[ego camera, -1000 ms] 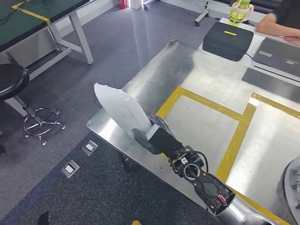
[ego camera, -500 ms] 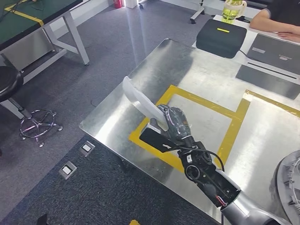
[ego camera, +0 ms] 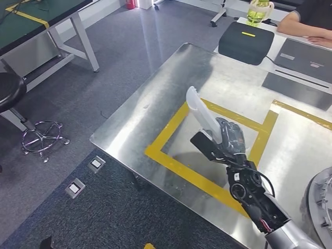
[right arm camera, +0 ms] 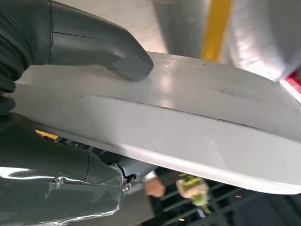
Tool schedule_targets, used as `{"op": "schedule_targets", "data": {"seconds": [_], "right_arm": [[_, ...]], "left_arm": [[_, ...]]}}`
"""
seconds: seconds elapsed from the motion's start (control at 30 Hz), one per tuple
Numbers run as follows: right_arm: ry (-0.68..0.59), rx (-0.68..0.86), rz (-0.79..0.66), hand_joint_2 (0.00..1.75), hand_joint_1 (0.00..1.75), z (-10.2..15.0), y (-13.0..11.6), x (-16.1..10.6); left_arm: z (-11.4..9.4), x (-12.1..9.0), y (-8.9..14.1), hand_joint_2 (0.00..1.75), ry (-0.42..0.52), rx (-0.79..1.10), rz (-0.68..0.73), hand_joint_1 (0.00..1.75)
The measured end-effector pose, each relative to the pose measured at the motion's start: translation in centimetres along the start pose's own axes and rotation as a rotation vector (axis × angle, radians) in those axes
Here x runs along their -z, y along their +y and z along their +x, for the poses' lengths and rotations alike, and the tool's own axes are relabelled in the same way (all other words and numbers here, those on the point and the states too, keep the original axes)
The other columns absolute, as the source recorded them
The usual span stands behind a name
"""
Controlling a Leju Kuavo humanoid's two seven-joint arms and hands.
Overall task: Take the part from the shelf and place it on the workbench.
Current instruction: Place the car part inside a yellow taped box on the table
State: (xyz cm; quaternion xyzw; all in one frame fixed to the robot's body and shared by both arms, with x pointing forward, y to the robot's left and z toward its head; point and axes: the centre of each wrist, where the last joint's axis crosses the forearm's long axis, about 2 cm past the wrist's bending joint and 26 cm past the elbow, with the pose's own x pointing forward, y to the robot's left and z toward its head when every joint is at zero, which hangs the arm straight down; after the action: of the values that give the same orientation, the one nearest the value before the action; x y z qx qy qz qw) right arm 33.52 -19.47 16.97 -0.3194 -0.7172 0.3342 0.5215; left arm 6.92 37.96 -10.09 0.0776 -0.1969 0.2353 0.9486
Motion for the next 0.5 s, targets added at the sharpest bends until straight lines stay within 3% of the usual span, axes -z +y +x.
{"op": "schedule_targets", "data": {"seconds": [0.5], "right_arm": [[0.274, -0.090, 0.008, 1.75, 1.71, -8.9, -0.7, -2.6]], "left_arm": [[0.2, 0.0, 0.3, 1.75, -0.007, 0.017, -0.006, 0.00]]}}
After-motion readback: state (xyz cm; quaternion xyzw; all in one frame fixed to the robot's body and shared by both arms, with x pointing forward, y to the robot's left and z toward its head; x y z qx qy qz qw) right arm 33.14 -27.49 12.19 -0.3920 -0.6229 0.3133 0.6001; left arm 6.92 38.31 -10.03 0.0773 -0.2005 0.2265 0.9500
